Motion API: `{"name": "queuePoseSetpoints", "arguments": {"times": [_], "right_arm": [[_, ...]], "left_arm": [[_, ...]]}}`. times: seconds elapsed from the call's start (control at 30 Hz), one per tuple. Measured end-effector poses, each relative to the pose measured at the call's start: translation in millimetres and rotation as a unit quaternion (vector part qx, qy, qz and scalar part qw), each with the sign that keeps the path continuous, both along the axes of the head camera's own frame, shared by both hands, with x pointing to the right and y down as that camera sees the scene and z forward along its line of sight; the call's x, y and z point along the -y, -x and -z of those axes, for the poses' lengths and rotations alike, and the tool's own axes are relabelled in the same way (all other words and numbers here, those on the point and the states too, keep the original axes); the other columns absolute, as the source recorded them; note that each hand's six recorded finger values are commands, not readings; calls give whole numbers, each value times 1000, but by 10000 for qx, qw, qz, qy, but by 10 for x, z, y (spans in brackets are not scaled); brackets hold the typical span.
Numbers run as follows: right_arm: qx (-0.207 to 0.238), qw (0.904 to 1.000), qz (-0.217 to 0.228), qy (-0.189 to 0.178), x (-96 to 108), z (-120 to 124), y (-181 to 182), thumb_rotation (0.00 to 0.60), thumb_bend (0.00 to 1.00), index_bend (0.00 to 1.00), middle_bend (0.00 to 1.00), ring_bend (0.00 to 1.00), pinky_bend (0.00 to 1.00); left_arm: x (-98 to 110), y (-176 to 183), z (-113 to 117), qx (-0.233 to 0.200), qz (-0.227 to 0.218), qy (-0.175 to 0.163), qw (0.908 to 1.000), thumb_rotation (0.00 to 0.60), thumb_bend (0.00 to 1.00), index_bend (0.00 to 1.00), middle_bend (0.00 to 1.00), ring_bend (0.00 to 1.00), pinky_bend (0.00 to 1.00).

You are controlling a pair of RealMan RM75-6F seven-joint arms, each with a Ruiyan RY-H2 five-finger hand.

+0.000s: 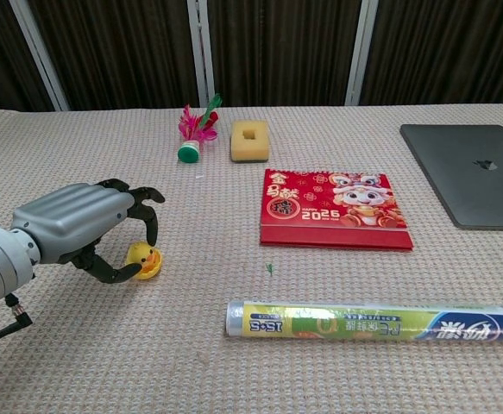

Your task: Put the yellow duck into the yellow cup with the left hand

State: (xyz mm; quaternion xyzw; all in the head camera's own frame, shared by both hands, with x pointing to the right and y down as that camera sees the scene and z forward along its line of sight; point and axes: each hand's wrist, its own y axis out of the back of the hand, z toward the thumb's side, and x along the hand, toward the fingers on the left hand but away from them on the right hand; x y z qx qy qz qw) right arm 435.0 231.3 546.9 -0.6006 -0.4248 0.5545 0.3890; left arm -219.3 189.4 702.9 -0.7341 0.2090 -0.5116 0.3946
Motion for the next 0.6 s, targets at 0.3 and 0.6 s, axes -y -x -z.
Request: {"name": "queuePoseSetpoints", "arguments": {"times": [0.3, 0.6], "right_arm": [[0, 10000, 0, 0, 1, 0, -1, 600, 0, 407, 35, 0, 0], [-8, 10000, 5, -6, 1, 2, -2, 600, 0, 407, 35, 0, 0]], "left_arm": [[2, 15, -7, 21, -15, -5, 10000, 600, 289, 365, 60, 145, 26], [29, 54, 5, 69, 1, -31, 10000, 600, 289, 339, 59, 145, 26]]}}
